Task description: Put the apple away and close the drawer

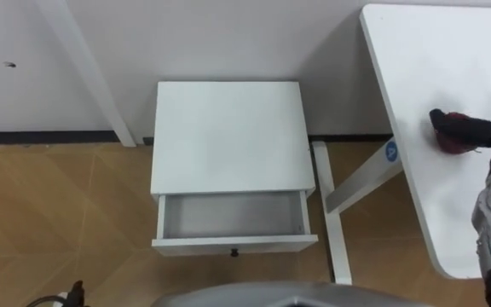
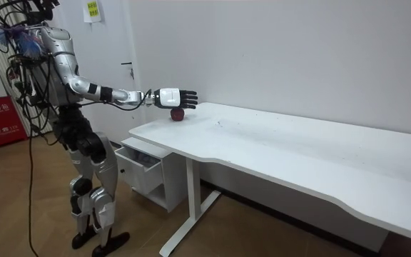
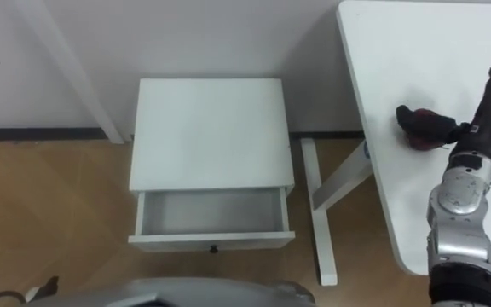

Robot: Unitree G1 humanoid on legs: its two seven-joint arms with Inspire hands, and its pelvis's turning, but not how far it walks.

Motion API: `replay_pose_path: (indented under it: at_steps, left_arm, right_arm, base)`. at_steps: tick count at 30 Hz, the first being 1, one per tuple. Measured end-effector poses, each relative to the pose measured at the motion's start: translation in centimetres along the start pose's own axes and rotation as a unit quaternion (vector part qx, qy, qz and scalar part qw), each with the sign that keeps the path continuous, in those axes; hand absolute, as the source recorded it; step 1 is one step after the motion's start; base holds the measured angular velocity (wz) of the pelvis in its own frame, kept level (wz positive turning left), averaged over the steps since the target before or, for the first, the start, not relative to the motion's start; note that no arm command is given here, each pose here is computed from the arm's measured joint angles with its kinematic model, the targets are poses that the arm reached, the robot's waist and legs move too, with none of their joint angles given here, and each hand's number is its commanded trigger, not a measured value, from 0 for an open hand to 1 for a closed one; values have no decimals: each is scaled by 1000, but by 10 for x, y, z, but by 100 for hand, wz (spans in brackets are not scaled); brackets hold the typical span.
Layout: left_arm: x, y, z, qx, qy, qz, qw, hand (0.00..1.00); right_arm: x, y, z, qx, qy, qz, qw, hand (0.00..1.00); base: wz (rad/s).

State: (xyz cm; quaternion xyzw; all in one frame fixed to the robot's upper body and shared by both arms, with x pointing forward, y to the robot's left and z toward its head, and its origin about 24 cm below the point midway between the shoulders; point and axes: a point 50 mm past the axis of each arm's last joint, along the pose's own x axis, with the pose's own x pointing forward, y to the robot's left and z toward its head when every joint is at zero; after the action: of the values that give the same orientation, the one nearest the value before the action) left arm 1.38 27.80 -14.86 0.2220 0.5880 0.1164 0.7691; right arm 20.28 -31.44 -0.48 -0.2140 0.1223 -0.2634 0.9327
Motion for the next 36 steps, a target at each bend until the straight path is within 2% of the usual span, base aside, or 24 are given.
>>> replay_pose_path:
  at_steps: [4,11,12,14,15,16,23,36]
  left_arm:
    - [0,-1,0,2,-3,-1,1000,0]
    - [-1,-3,-2,6,-4,-4,1000,0]
    - [-1,-3,-1,6,-4,-4,1000,0]
    - [1,-4,0,4,-3,-2,1000,0]
    - [1,-4,0,2,-2,-1,1000,0]
    - [1,-4,0,2,-3,0,1000,0]
    - [0,-5,0,7,-6,0,1000,0]
    - [1,-7,6,16,-16,4,1000,0]
  right_arm:
    - [-1,2,0,-19,-5,10,1000,0]
    - [-9,8,-24,-49,34,39,997,1]
    - [-9,8,-25,-49,35,41,997,43]
    - [-11,9,-28,-50,38,47,997,70]
    - [-12,9,-29,-50,38,49,997,79]
    - [-12,9,-31,-50,38,51,997,100]
    - [-17,7,-36,-86,33,41,995,100]
    - [-27,13,-38,-92,18,31,995,100]
  base:
    - [0]
    - [0]
    - [0]
    - [0]
    - [0]
    - [0]
    - [0]
    - [-1]
